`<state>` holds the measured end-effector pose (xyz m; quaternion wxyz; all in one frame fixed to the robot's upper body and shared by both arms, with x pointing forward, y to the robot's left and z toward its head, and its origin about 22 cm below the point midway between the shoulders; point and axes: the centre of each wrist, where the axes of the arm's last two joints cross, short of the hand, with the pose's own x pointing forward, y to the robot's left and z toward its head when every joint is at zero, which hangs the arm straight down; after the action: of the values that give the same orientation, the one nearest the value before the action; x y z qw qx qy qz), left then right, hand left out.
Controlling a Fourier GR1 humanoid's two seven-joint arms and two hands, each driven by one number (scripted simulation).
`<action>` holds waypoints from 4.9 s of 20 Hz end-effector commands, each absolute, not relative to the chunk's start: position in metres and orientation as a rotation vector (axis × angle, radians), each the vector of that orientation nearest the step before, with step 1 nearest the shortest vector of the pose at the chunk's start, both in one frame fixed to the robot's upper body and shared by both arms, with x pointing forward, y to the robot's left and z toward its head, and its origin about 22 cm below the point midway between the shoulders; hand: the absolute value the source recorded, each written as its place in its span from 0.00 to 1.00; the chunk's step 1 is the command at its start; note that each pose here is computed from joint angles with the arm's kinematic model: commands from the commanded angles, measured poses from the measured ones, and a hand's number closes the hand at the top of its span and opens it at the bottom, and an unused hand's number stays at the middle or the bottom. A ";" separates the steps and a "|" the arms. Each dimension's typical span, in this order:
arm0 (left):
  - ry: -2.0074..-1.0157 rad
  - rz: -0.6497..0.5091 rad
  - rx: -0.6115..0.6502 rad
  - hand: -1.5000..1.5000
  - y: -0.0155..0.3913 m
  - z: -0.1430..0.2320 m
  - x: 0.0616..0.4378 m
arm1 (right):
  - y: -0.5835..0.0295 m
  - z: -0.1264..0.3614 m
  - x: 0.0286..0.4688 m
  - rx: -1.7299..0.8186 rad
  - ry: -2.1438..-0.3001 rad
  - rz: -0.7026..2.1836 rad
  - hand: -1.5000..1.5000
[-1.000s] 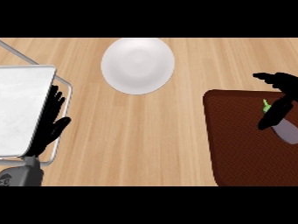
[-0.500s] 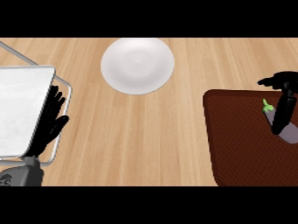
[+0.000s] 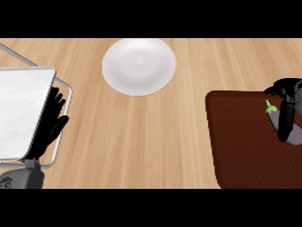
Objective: Pick the eggplant from the tray and place it in the plate
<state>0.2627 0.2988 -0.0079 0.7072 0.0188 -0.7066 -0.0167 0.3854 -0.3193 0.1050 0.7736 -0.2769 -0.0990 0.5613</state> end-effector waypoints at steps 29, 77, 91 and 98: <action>-1.526 -0.138 0.137 0.50 0.304 -0.011 0.258 | -0.356 0.023 0.360 -0.514 -0.172 1.327 1.00; -1.535 -0.168 0.107 0.50 0.298 -0.012 0.267 | -0.018 0.150 0.356 -1.237 -1.351 0.427 1.00; -1.544 -0.211 0.075 0.50 0.278 -0.014 0.283 | -0.028 0.144 0.412 -1.158 -1.359 0.140 1.00; -1.569 -0.236 0.053 0.50 0.262 -0.010 0.281 | -0.042 0.126 0.430 -1.129 -1.236 0.068 0.00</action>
<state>0.2880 0.2733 -0.0017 0.6865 0.0194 -0.7232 -0.0729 0.4253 -0.0407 0.1291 0.6342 -0.5164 -0.5666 0.1005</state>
